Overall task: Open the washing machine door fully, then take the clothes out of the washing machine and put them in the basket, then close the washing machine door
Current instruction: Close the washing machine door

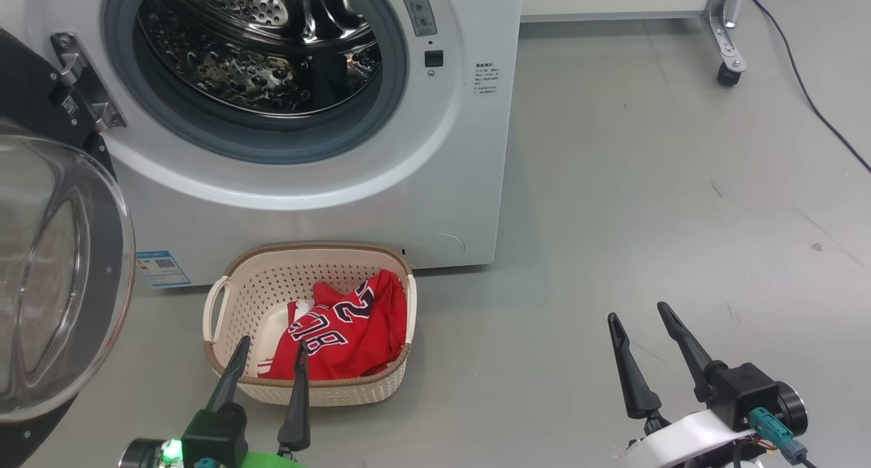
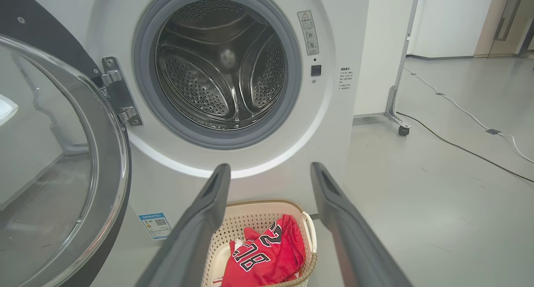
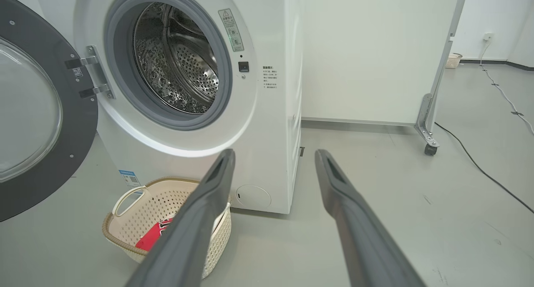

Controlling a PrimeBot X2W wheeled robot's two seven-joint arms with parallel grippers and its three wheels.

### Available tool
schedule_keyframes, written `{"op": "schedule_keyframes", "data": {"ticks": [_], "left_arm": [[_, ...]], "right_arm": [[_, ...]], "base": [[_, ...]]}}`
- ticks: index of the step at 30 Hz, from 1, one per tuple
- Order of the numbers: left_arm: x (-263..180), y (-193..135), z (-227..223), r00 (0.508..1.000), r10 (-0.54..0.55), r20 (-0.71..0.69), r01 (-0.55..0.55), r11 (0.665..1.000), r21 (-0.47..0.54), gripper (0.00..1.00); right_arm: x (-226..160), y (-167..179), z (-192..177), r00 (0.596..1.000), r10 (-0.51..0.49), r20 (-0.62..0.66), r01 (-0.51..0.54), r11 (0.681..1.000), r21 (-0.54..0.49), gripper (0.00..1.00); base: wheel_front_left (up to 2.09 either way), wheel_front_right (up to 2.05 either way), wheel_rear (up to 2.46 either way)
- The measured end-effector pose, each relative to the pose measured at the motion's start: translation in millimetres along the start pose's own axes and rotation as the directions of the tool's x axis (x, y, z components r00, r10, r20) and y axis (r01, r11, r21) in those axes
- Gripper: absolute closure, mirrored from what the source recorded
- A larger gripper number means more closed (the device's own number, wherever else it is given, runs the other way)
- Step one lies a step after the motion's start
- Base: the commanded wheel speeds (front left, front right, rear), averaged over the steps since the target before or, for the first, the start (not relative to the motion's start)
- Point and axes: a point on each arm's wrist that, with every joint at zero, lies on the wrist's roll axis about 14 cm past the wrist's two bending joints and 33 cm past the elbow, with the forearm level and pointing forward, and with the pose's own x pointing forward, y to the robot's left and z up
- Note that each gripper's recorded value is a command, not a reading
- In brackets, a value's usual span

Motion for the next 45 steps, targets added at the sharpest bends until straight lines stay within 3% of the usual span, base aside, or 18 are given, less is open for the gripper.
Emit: {"op": "schedule_keyframes", "data": {"ticks": [18,45], "left_arm": [[-25,64,9,0.977,0.212,0.029,-0.213,0.977,0.017,0.0],[-90,137,14,0.869,0.493,0.046,-0.493,0.87,-0.017,0.0]], "right_arm": [[23,39,-8,0.99,0.136,-0.022,-0.136,0.991,0.008,0.0],[47,120,-33,0.912,0.4,-0.087,-0.399,0.917,0.029,0.0]], "base": [[0.0,0.0,0.0],[0.0,0.0,0.0]]}}
